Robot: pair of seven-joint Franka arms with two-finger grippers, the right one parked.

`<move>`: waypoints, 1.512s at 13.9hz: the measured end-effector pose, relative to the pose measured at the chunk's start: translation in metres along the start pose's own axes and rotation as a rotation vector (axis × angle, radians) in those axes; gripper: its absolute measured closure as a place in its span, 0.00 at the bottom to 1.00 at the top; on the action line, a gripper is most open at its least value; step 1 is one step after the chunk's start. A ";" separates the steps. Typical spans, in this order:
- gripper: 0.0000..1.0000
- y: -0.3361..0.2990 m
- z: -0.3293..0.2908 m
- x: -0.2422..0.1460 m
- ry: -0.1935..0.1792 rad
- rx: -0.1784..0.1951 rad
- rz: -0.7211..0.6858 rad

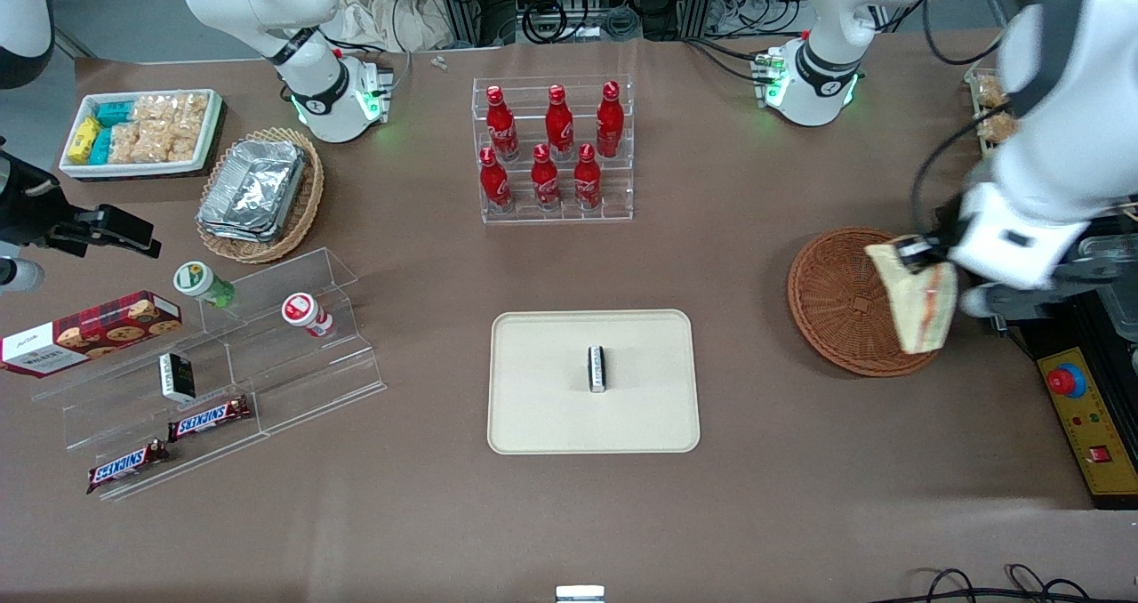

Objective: Place sandwich from basket to tray
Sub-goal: 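Lift the sandwich out of the basket with the left gripper, then carry the sandwich over the cream tray and lower it beside the black packet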

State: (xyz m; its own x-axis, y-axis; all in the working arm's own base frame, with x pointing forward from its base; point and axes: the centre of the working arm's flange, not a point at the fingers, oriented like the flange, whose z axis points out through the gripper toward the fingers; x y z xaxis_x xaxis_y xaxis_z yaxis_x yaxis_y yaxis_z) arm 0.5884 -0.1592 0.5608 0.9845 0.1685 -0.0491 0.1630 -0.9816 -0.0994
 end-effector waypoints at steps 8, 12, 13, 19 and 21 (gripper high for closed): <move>0.85 0.153 0.138 -0.002 -0.067 0.005 0.006; 0.85 0.181 0.173 0.003 -0.062 -0.058 0.009; 0.85 0.189 0.187 0.006 -0.065 -0.083 0.006; 0.85 0.213 0.285 0.023 -0.059 -0.129 -0.014; 0.85 0.214 0.296 0.024 -0.066 -0.126 -0.015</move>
State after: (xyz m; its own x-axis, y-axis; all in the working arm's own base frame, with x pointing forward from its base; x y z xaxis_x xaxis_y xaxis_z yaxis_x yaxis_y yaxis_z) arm 0.6272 -0.3388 0.2446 0.9761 0.1849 -0.1144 0.1888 -0.9817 0.0243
